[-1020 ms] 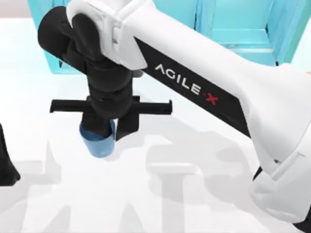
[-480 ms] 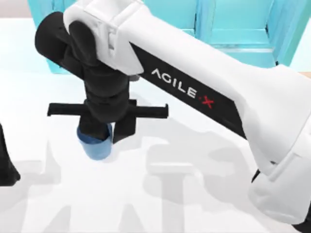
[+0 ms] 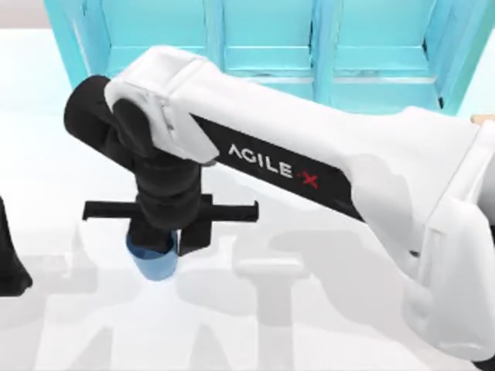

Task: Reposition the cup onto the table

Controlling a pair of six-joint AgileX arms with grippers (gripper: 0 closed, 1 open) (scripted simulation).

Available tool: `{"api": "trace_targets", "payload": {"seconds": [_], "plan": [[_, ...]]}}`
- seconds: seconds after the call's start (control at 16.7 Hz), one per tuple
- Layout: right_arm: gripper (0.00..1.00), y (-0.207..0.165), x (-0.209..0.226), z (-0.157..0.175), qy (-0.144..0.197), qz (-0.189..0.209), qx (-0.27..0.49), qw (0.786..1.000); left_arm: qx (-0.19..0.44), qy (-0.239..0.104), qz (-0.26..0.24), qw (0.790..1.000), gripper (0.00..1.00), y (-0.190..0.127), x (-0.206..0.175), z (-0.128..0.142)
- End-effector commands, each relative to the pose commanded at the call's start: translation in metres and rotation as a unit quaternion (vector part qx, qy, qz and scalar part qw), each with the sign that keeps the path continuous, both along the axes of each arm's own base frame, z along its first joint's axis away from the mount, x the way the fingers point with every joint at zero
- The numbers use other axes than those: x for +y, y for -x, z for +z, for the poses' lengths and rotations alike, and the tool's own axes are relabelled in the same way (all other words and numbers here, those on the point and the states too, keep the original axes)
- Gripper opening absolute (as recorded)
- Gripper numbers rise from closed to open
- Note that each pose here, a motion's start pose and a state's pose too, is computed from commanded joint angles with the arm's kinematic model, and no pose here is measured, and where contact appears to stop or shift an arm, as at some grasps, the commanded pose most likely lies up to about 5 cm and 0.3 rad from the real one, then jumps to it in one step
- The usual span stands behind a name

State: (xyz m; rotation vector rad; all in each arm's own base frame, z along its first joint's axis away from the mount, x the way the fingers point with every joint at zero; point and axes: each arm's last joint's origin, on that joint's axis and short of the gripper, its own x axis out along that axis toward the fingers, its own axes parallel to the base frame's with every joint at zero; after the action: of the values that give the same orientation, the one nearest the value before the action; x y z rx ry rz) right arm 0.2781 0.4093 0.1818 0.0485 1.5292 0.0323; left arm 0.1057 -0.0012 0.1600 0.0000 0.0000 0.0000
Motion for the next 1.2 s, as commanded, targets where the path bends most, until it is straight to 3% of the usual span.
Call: {"api": "trace_targets", "payload": {"seconds": [0.24,1.02,1.2], "plan": [[0.0,0.0002,0.0002,-0.0007,-0.001,0.0,0.0,1.0,0.0,0.0,0.0,1.0,1.0,0.0,0.0,0.0],[0.98,0.0002,0.0002,-0.0007,-0.001,0.0,0.0,1.0,0.0,0.0,0.0,1.0,1.0,0.0,0.0,0.0],[1.0,0.0002,0.0002,-0.0007,-0.001,0.0,0.0,1.0,0.0,0.0,0.0,1.0,1.0,0.0,0.0,0.0]]}}
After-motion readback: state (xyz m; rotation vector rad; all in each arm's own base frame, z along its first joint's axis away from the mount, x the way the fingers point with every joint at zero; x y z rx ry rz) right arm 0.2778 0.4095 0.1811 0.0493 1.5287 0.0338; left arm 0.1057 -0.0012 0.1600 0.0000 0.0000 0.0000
